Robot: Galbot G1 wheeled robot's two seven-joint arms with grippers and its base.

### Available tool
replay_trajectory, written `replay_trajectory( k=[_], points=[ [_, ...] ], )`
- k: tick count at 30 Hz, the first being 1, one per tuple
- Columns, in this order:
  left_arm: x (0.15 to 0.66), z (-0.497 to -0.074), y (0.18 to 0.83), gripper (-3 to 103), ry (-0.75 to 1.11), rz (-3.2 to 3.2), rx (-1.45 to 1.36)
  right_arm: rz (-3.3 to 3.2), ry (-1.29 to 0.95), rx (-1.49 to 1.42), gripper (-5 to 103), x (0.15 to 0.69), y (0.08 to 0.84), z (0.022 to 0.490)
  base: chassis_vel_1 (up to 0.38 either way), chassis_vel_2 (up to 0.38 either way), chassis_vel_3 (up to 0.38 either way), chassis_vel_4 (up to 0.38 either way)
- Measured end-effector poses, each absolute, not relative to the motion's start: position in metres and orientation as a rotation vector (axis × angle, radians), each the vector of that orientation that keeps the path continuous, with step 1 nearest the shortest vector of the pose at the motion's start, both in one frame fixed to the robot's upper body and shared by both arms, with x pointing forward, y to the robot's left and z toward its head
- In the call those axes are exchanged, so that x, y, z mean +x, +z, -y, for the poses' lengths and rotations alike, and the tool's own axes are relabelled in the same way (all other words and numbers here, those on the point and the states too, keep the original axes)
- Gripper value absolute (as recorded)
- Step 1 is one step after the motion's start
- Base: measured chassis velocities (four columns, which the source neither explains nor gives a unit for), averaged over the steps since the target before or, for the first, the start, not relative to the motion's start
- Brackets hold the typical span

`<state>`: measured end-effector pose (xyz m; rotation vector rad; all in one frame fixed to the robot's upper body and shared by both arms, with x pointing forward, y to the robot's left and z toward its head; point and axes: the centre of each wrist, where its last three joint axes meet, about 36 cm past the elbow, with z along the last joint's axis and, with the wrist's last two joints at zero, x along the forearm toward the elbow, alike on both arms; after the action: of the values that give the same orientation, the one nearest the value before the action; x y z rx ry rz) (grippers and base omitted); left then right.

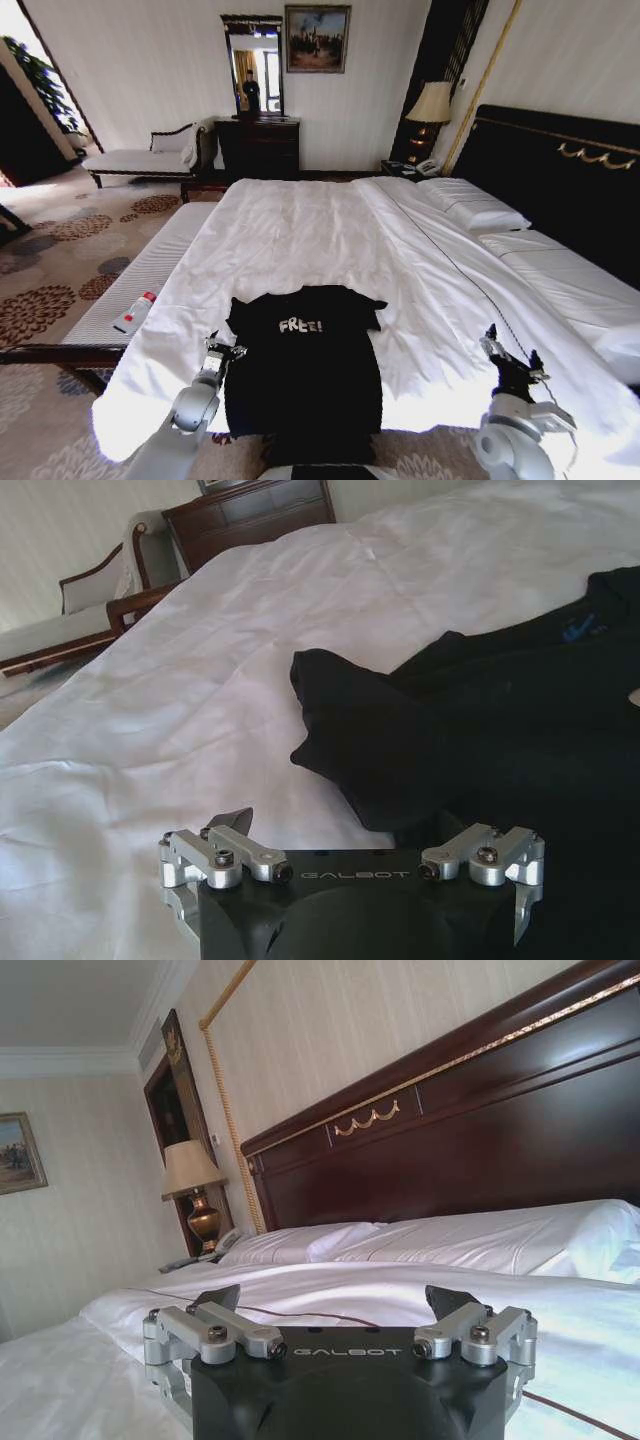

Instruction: Fold the clothes on the bed.

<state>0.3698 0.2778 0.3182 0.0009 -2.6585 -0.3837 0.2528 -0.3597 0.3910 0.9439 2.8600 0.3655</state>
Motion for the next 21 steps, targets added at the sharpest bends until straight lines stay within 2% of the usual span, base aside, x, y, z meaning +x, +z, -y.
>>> replay_trajectory(
  k=[11, 21],
  points=[
    [0.415, -0.295, 0.350, 100, -0.123, 2.773, 0.178, -2.869, 0.358, 0.947, 100, 0.252, 0.391, 0.360, 0.000, 0.000, 0.000, 0.000],
    [0.425, -0.331, 0.387, 100, -0.160, 2.852, 0.256, -2.874, 0.356, 0.956, 100, 0.249, 0.391, 0.359, 0.000, 0.000, 0.000, 0.000]
  ],
)
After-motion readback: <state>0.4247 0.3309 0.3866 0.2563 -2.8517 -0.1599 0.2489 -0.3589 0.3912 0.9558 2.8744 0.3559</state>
